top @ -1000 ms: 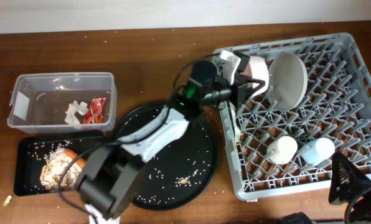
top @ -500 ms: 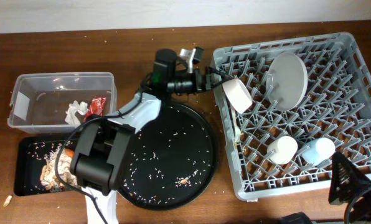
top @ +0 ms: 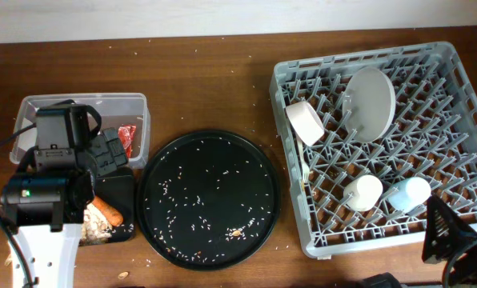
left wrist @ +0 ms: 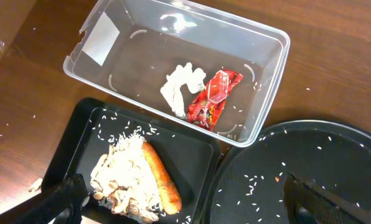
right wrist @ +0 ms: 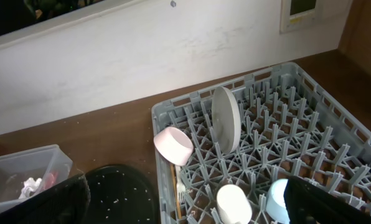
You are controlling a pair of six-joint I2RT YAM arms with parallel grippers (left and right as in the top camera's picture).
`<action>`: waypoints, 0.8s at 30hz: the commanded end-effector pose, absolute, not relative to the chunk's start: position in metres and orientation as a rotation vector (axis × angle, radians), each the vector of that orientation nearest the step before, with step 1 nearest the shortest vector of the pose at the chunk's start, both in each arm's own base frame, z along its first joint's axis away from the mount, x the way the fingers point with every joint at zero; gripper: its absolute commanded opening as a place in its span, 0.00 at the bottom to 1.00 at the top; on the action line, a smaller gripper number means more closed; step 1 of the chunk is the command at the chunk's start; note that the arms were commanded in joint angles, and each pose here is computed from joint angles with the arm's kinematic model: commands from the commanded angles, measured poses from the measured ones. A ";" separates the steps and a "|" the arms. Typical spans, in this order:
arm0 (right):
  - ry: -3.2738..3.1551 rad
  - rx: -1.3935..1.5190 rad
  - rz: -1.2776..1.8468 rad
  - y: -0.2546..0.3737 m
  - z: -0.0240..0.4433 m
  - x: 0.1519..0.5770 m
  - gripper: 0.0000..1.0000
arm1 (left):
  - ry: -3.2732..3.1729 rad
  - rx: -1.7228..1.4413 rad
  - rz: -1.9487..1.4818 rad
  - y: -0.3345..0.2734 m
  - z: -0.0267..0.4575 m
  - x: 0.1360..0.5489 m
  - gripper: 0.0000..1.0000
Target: Sort waste into correct bins and load items into the dishwasher rack
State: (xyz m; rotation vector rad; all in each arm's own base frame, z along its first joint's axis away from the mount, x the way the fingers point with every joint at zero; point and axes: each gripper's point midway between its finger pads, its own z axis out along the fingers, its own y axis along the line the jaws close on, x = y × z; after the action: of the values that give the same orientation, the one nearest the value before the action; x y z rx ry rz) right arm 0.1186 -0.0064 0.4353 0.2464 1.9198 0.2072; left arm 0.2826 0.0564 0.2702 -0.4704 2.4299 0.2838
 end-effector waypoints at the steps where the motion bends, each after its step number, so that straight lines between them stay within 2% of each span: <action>1: 1.988 0.265 0.163 -0.008 0.411 0.127 0.99 | 2.427 -0.465 0.323 0.062 0.271 0.281 0.99; 3: 2.064 0.287 0.103 -0.013 0.377 0.127 0.99 | 2.428 -0.465 0.323 0.062 0.271 0.281 0.99; 5: 1.886 0.318 0.154 -0.007 0.354 0.176 0.99 | 2.427 -0.465 0.323 0.062 0.271 0.281 0.99; 7: 1.832 0.297 0.206 0.004 0.290 0.213 0.99 | 2.428 -0.465 0.323 0.062 0.271 0.281 0.99; 8: 1.819 0.308 0.199 0.003 0.238 0.224 0.99 | 2.427 -0.465 0.323 0.062 0.271 0.281 0.99; 10: 1.704 0.314 0.214 0.000 0.209 0.231 0.99 | 2.427 -0.465 0.323 0.062 0.271 0.281 0.99; 14: 1.564 0.314 0.233 -0.005 0.170 0.246 0.99 | 2.428 -0.465 0.323 0.062 0.271 0.281 0.99; 24: 1.613 0.331 0.213 -0.008 0.157 0.246 0.99 | 2.427 -0.465 0.324 0.062 0.271 0.281 0.99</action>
State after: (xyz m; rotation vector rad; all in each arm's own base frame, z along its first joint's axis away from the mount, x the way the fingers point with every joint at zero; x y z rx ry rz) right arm 0.2460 -0.0064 0.1607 0.3334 1.6067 0.2242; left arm 0.2815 0.0587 0.2679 -0.4747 2.4361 0.3049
